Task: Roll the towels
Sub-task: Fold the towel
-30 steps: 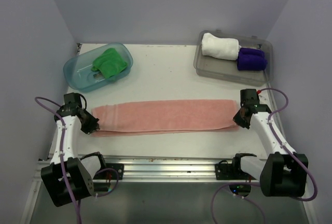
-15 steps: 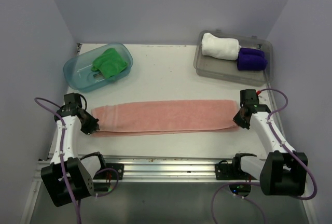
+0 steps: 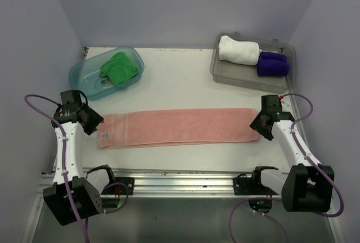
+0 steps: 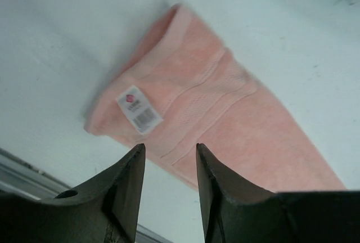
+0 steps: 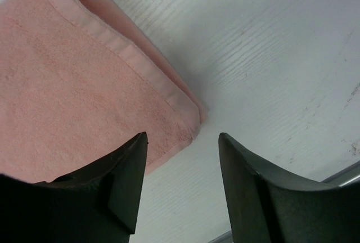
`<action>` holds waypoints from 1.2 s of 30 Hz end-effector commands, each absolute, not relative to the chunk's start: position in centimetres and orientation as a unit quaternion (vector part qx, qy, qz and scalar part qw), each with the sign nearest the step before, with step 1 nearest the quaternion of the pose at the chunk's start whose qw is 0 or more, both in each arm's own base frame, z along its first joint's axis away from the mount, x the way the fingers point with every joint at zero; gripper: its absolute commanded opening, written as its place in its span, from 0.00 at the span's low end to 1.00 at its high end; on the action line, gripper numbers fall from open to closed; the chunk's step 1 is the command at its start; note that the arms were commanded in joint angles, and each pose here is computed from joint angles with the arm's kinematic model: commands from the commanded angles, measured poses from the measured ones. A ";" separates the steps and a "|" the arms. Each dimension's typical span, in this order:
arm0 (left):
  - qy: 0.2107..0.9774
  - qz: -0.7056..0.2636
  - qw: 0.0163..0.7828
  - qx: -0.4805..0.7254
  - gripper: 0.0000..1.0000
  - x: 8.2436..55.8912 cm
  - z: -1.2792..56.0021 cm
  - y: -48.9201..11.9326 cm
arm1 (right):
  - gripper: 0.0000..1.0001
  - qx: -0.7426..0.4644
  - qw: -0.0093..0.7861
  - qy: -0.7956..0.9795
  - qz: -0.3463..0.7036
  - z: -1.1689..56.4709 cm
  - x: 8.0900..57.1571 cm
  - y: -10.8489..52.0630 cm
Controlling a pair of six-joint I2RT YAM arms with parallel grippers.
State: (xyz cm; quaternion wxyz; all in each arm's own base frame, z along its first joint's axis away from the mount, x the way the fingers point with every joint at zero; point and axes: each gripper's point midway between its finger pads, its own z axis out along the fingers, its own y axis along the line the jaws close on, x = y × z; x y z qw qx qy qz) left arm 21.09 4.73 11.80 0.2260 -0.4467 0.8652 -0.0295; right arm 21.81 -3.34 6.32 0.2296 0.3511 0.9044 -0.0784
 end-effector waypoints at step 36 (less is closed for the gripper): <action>0.920 -0.080 0.229 -0.306 0.38 30.6 8.8 -1.0 | 0.52 0.331 0.196 0.922 -0.036 5.0 27.0 -4.2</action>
